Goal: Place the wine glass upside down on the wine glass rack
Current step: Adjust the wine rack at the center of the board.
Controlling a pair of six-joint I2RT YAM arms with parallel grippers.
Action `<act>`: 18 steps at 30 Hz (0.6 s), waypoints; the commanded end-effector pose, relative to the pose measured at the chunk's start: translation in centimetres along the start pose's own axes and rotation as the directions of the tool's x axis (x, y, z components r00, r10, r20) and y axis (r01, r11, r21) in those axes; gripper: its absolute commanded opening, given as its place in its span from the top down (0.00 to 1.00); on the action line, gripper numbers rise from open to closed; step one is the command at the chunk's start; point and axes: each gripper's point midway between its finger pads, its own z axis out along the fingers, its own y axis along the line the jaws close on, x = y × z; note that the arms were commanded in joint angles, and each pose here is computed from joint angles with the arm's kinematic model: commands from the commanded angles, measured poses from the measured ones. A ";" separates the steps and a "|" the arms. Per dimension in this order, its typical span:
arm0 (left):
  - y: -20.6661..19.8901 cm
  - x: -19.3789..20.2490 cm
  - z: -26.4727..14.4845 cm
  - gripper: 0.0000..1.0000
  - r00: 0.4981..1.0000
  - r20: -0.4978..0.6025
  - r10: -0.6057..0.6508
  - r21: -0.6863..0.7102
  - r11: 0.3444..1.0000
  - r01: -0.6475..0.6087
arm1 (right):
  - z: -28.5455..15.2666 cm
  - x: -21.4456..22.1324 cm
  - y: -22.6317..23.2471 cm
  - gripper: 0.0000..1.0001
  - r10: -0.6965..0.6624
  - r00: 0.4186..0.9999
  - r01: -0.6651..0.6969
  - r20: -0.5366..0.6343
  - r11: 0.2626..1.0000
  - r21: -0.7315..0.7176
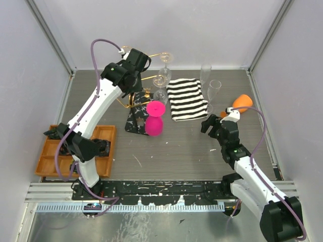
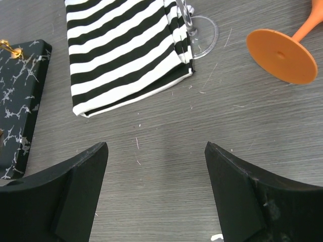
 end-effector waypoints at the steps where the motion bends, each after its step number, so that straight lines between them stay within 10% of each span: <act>1: 0.1 -3.4 -1.8 1.00 0.960 0.147 -0.239 -0.025 0.969 0.245 | -0.3 -1.1 0.2 0.17 0.005 0.999 -0.005 0.037 1.000 -0.001; 11: -1.6 -3.7 -1.2 0.98 0.912 0.171 -0.373 0.003 0.926 0.378 | -1.2 -2.0 -0.2 0.16 -0.005 0.999 0.004 0.048 1.000 0.027; 18: -1.9 -4.1 -1.5 0.64 0.913 0.174 -0.369 0.024 0.929 0.370 | -2.1 -3.4 -0.4 0.14 -0.020 0.997 0.016 0.081 0.999 0.052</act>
